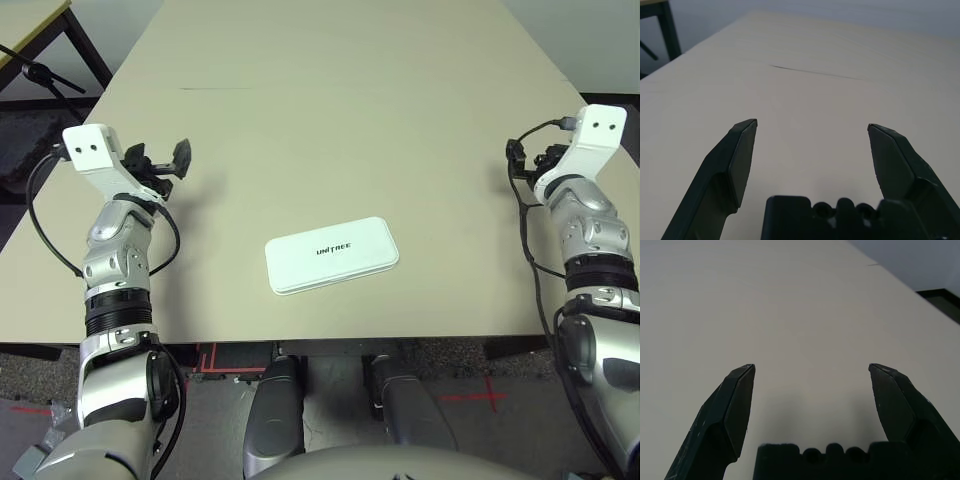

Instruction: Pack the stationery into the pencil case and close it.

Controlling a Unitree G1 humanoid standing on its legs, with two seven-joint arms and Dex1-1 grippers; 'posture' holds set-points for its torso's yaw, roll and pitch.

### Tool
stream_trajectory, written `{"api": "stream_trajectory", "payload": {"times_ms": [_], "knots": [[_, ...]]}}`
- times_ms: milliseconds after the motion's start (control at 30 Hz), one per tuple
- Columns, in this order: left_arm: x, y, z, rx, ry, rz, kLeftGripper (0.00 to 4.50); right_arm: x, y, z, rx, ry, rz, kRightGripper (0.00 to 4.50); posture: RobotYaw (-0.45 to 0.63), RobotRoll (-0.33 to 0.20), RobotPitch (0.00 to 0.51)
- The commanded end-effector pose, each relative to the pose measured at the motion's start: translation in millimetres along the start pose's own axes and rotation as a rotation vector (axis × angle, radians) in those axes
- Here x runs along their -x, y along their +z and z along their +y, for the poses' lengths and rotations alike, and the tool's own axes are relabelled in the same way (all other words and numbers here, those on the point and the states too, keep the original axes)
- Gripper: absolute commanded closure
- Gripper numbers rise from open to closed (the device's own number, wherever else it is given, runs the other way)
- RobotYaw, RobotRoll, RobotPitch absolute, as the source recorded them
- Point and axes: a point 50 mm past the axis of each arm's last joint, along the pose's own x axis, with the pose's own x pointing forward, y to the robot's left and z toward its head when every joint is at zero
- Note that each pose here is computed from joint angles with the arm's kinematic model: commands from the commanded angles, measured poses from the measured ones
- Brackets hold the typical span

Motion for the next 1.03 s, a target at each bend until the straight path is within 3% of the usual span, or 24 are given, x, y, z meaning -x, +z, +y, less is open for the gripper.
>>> {"api": "stream_trajectory", "payload": {"times_ms": [33, 1033], "knots": [[1, -1, 10, -0.02, 0.05, -0.008, 0.04, 0, 4, -7, -0.003, -0.034, -0.033, 0.0, -0.05, 0.0, 0.197], [-4, -5, -1, -0.08, -0.017, 0.01, 0.04, 5, -6, 8, 0.075, 0.069, -0.022, 0.0, -0.07, 0.0, 0.197]]}}
